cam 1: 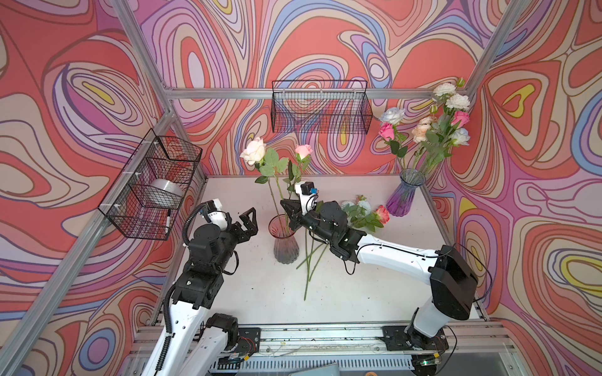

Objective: Arrange the flowers into the vase
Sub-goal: 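Lower the cream-pink rose stem into the pink-red vase with the right gripper, then open the right gripper and move it down to the loose stems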

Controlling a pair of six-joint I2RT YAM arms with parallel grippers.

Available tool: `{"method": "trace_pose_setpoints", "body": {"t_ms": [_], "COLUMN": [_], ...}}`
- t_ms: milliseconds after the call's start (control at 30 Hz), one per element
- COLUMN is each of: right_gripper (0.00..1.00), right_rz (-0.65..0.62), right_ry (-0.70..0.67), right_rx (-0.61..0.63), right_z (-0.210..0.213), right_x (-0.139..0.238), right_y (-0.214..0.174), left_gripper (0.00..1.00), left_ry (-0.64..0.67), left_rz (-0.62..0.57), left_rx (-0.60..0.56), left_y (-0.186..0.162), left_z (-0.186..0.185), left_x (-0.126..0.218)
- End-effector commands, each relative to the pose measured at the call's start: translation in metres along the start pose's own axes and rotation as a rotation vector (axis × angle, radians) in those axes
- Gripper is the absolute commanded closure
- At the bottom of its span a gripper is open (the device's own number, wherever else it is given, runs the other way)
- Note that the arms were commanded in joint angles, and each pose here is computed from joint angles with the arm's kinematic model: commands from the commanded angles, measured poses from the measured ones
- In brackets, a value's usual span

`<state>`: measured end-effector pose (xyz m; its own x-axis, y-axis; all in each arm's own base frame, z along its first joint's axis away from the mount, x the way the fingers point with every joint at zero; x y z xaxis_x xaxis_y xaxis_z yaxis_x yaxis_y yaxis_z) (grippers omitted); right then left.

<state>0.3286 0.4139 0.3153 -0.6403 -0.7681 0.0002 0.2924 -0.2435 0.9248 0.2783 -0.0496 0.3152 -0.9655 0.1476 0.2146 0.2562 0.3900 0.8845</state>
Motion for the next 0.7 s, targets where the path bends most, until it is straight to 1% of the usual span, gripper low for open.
{"method": "trace_pose_setpoints", "body": {"t_ms": [0, 67, 167, 267, 400, 533, 667], "right_gripper": [0.93, 0.89, 0.8, 0.76, 0.73, 0.72, 0.72], "right_rz": [-0.063, -0.059, -0.053, -0.038, -0.049, -0.076, -0.076], "right_ry": [0.012, 0.009, 0.004, -0.009, -0.022, -0.021, -0.015], "right_rx": [-0.033, -0.047, -0.057, -0.056, -0.054, -0.058, -0.054], "right_z": [0.008, 0.007, 0.007, 0.007, 0.009, 0.013, 0.021], "right_x": [0.005, 0.006, 0.009, 0.011, 0.019, 0.033, 0.048], "right_y": [0.013, 0.009, 0.007, 0.005, 0.013, 0.025, 0.036], "left_gripper": [0.05, 0.06, 0.06, 0.06, 0.05, 0.06, 0.06], "left_ry": [-0.024, -0.028, -0.026, -0.03, -0.034, -0.039, -0.043], "left_rz": [-0.021, -0.018, -0.017, -0.015, -0.012, -0.009, -0.008], "left_rx": [0.02, 0.019, 0.019, 0.021, 0.022, 0.024, 0.028], "left_y": [0.007, 0.007, 0.007, 0.006, 0.006, 0.005, 0.006], "left_z": [-0.005, -0.005, -0.005, -0.006, -0.006, -0.007, -0.008], "left_x": [-0.001, -0.001, -0.002, -0.002, -0.003, -0.003, -0.003]}}
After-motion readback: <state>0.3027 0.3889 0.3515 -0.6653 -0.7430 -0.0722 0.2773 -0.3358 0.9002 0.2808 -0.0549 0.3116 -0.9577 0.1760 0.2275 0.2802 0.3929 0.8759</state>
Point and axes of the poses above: each gripper's point midway between its finger pads, its own x axis back along the fingers, its own z axis along the line the jaws close on, y = z × x, the point moved 1 cm from there along x, back along the fingers, and after that the axes turned 6 degrees about -x, right-handed, at the moved point
